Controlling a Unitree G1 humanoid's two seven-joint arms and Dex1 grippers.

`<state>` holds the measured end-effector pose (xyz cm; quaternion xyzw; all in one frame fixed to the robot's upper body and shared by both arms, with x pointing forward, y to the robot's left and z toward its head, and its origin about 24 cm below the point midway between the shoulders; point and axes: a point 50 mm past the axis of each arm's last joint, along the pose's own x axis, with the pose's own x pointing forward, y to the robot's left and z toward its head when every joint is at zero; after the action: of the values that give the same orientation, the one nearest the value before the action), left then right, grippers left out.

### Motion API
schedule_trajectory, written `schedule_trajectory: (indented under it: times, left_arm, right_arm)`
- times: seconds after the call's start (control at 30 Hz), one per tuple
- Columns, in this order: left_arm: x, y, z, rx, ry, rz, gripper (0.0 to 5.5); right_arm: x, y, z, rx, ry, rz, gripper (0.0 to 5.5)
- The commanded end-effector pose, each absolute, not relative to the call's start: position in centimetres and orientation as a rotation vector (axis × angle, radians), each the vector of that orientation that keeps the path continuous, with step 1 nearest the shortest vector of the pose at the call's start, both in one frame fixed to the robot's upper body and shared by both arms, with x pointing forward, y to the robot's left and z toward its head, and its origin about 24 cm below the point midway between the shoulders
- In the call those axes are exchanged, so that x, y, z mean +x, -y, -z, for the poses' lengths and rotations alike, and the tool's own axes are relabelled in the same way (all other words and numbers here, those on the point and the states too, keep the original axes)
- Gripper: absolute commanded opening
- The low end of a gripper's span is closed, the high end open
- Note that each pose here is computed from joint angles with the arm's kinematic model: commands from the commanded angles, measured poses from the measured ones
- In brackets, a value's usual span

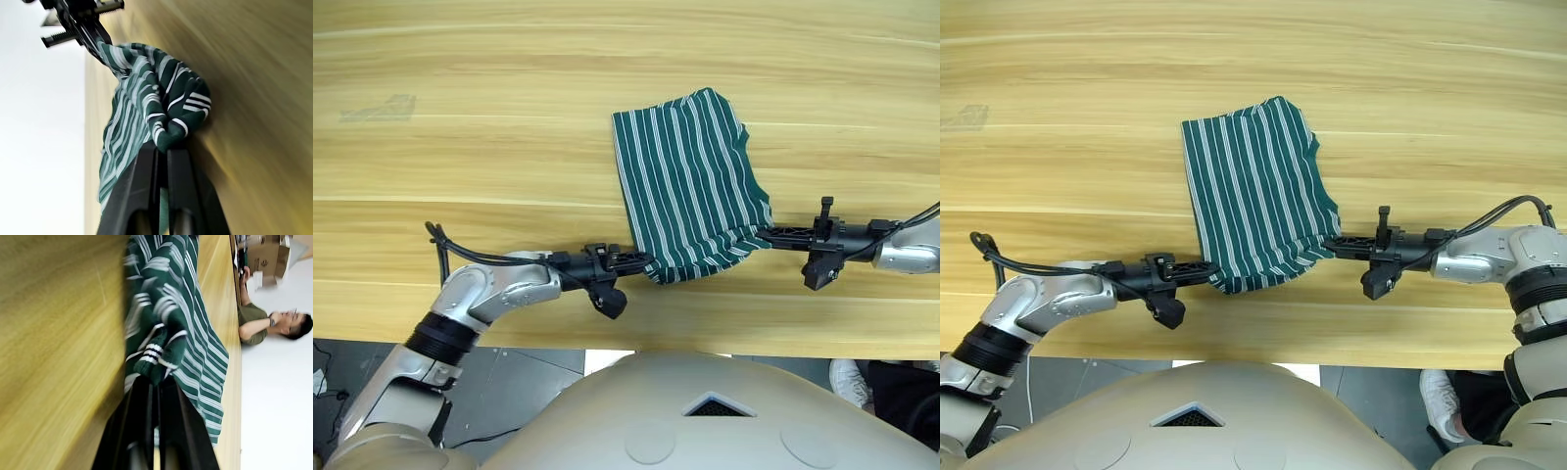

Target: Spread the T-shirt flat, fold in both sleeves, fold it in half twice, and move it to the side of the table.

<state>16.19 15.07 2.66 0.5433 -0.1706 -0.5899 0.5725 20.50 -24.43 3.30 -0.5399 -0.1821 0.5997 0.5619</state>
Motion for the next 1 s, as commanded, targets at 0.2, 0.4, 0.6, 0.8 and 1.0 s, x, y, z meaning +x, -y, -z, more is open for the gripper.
schedule_trajectory:
  times: [0.2,0.4,0.6,0.8,1.0]
  left_arm:
    - [15.4,-20.1,-4.5,1.269,0.022,1.430,0.00]
    - [15.7,-19.0,-7.2,1.036,-0.091,1.428,0.00]
    - [13.9,-19.7,-10.5,0.727,-0.287,1.505,0.00]
    - [11.8,-21.4,-12.1,0.624,-0.411,1.484,0.00]
    - [13.5,-21.8,-12.8,0.646,-0.341,1.393,0.00]
  right_arm:
    - [19.7,22.0,-3.7,-1.093,0.432,-1.393,0.00]
    - [18.1,19.2,-5.5,-0.765,0.154,-1.423,0.00]
    - [18.9,18.7,-8.5,-0.533,-0.067,-1.443,0.00]
    - [17.4,19.7,-9.4,-0.353,-0.244,-1.470,0.00]
    - [20.0,19.3,-10.5,-0.372,-0.154,-1.365,0.00]
